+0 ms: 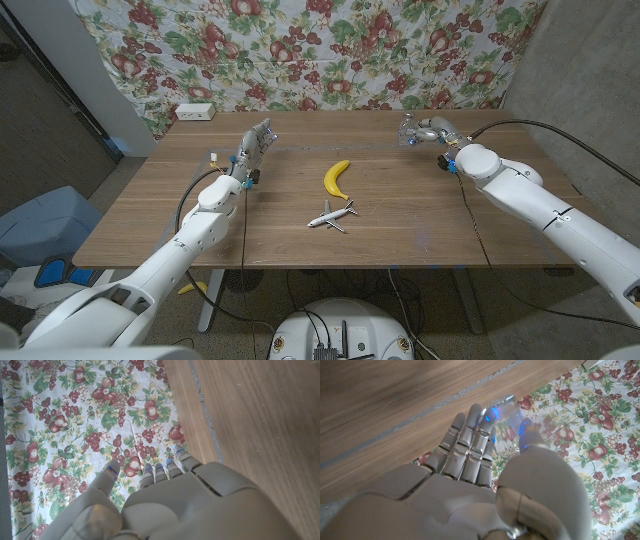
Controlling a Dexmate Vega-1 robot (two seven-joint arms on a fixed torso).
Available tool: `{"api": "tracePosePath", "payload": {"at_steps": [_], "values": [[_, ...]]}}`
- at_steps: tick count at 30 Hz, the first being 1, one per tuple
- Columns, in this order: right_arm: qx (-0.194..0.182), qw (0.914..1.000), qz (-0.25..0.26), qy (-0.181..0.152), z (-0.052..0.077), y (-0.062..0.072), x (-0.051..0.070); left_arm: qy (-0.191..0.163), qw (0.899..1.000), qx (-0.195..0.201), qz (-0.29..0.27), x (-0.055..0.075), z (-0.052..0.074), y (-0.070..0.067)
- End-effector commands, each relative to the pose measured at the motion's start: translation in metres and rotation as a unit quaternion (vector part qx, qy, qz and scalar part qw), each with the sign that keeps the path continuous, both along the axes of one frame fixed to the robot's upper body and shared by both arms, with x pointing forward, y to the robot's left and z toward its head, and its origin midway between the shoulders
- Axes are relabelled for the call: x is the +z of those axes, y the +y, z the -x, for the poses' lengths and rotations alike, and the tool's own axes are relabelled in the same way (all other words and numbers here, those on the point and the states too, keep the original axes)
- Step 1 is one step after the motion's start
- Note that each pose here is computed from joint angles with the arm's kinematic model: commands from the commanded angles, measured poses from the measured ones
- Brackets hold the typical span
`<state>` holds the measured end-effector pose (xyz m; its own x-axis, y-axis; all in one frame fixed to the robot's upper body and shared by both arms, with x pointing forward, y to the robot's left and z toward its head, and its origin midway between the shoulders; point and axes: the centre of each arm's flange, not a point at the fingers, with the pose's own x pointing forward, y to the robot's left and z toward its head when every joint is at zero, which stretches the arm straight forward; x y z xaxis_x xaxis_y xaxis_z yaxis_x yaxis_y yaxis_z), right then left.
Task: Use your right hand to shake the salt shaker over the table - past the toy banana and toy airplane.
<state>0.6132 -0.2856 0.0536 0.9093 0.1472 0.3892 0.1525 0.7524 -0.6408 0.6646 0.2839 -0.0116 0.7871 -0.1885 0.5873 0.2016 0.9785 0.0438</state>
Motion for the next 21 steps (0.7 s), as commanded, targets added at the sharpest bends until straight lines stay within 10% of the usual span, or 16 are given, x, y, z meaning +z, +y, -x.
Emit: {"api": "tracePosePath", "payload": {"at_steps": [1,21], "values": [[0.001,0.9999,0.012,0.011,0.003,-0.003,-0.001,0.001,1.000,0.001,-0.001,-0.003,0.003,-0.003],[-0.055,0.9844,-0.107,-0.128,0.018,-0.011,-0.022,0.000,1.000,0.003,-0.002,-0.003,0.007,-0.006]]}}
